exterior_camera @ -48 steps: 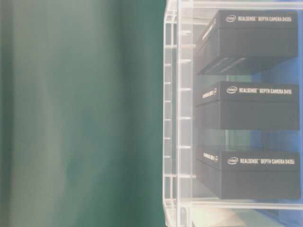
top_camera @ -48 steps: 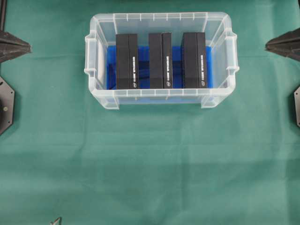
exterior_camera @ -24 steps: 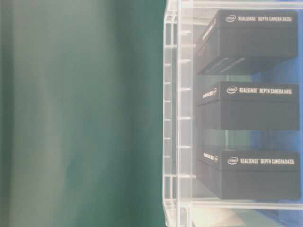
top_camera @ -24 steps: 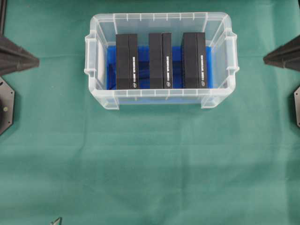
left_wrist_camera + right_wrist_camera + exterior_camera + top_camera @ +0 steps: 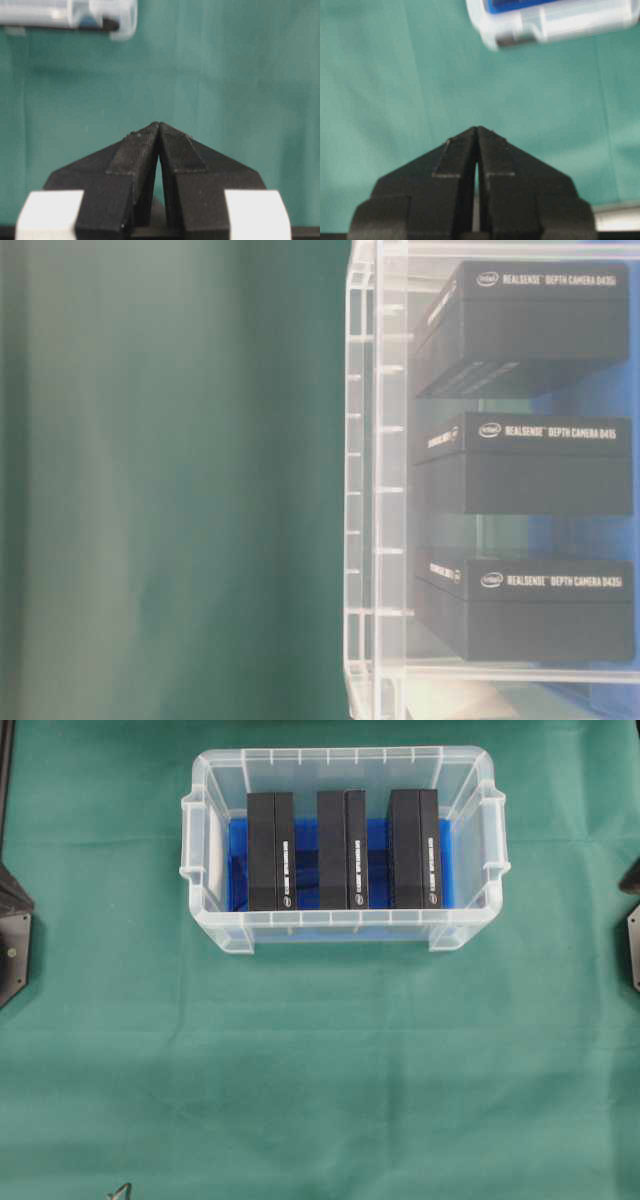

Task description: Take the box out of the case with the right arm.

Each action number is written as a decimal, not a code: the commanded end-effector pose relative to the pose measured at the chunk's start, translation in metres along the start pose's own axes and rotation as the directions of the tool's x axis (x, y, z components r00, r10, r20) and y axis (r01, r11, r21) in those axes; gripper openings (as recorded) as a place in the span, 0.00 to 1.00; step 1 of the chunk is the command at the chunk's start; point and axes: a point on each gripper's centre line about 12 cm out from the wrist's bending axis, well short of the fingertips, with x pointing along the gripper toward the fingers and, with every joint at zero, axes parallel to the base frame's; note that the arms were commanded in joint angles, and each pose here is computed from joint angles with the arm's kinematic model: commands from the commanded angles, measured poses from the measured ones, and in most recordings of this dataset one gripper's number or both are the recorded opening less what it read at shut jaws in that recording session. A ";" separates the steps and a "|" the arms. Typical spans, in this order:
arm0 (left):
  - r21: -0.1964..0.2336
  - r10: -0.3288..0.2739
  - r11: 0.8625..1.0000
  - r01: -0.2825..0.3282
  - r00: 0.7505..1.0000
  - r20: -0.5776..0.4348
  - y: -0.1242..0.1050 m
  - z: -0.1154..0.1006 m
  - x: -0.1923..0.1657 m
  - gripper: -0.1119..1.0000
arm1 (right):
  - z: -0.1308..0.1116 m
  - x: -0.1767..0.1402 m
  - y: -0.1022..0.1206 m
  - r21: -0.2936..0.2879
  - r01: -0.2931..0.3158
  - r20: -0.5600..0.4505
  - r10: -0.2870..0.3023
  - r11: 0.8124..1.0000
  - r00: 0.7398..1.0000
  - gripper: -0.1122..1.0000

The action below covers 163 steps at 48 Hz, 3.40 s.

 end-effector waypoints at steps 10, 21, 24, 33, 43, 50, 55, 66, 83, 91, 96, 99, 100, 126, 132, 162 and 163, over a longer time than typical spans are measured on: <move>0.003 -0.004 1.000 0.004 1.000 0.004 -0.002 0.004 -0.006 0.10 | 0.001 0.001 0.000 0.000 0.026 -0.061 -0.026 1.000 0.998 0.10; 0.003 -0.004 1.000 0.004 1.000 0.003 -0.002 0.005 -0.005 0.10 | 0.001 0.001 0.000 0.001 0.029 -0.063 -0.028 1.000 0.998 0.10; 0.002 -0.002 1.000 0.002 1.000 0.003 -0.002 0.004 -0.006 0.10 | 0.001 0.001 -0.001 0.003 0.030 -0.064 -0.030 1.000 0.997 0.10; 0.003 -0.002 1.000 0.002 1.000 0.001 -0.002 0.004 -0.006 0.10 | 0.002 0.001 -0.001 0.019 0.033 -0.063 -0.032 0.999 0.997 0.10; 0.002 -0.004 1.000 0.004 1.000 0.003 -0.002 0.004 -0.006 0.10 | 0.003 0.005 -0.005 0.308 0.091 -0.083 -0.069 0.947 0.994 0.10; 0.002 -0.003 1.000 0.003 1.000 0.001 -0.002 0.004 -0.005 0.10 | 0.001 0.007 -0.011 0.559 0.170 -0.130 -0.116 0.812 0.985 0.10; 0.002 -0.002 1.000 0.002 1.000 0.001 -0.002 0.004 -0.005 0.10 | -0.004 0.008 -0.014 0.707 0.234 -0.184 -0.145 0.668 0.972 0.10; 0.002 -0.003 1.000 0.003 1.000 0.000 -0.002 0.004 -0.005 0.10 | -0.009 0.007 -0.015 0.835 0.279 -0.229 -0.160 0.474 0.960 0.10; 0.002 -0.002 1.000 0.002 1.000 -0.005 -0.002 0.004 -0.005 0.10 | 0.001 0.012 -0.026 0.859 0.293 -0.232 -0.191 0.420 0.954 0.10; 0.002 -0.003 1.000 0.003 1.000 -0.003 -0.002 0.004 -0.005 0.10 | 0.007 0.013 -0.048 0.861 0.315 -0.241 -0.224 0.398 0.944 0.10; 0.002 -0.003 1.000 0.003 1.000 -0.003 -0.002 0.004 -0.006 0.10 | 0.011 0.011 -0.066 0.858 0.327 -0.246 -0.241 0.397 0.939 0.10; 0.002 -0.003 1.000 0.003 1.000 -0.002 -0.002 0.004 -0.006 0.10 | 0.013 0.011 -0.075 0.861 0.327 -0.244 -0.249 0.389 0.937 0.10; 0.002 -0.001 1.000 0.001 1.000 -0.003 -0.002 0.004 -0.005 0.10 | 0.014 0.011 -0.077 0.862 0.328 -0.243 -0.253 0.386 0.936 0.10; 0.002 -0.001 1.000 0.001 1.000 -0.003 -0.001 0.003 -0.006 0.10 | 0.023 0.017 -0.095 0.868 0.321 -0.229 -0.267 0.380 0.936 0.10; 0.002 -0.001 1.000 0.001 1.000 -0.003 -0.001 0.003 -0.006 0.10 | 0.023 0.018 -0.095 0.867 0.325 -0.234 -0.267 0.377 0.935 0.10; 0.002 -0.001 1.000 0.001 1.000 -0.003 -0.002 0.004 -0.006 0.10 | 0.021 0.019 -0.095 0.883 0.324 -0.240 -0.266 0.341 0.934 0.61; 0.002 -0.001 1.000 0.001 1.000 -0.005 -0.001 0.004 -0.005 0.10 | 0.022 0.020 -0.095 0.884 0.324 -0.240 -0.266 0.338 0.934 0.68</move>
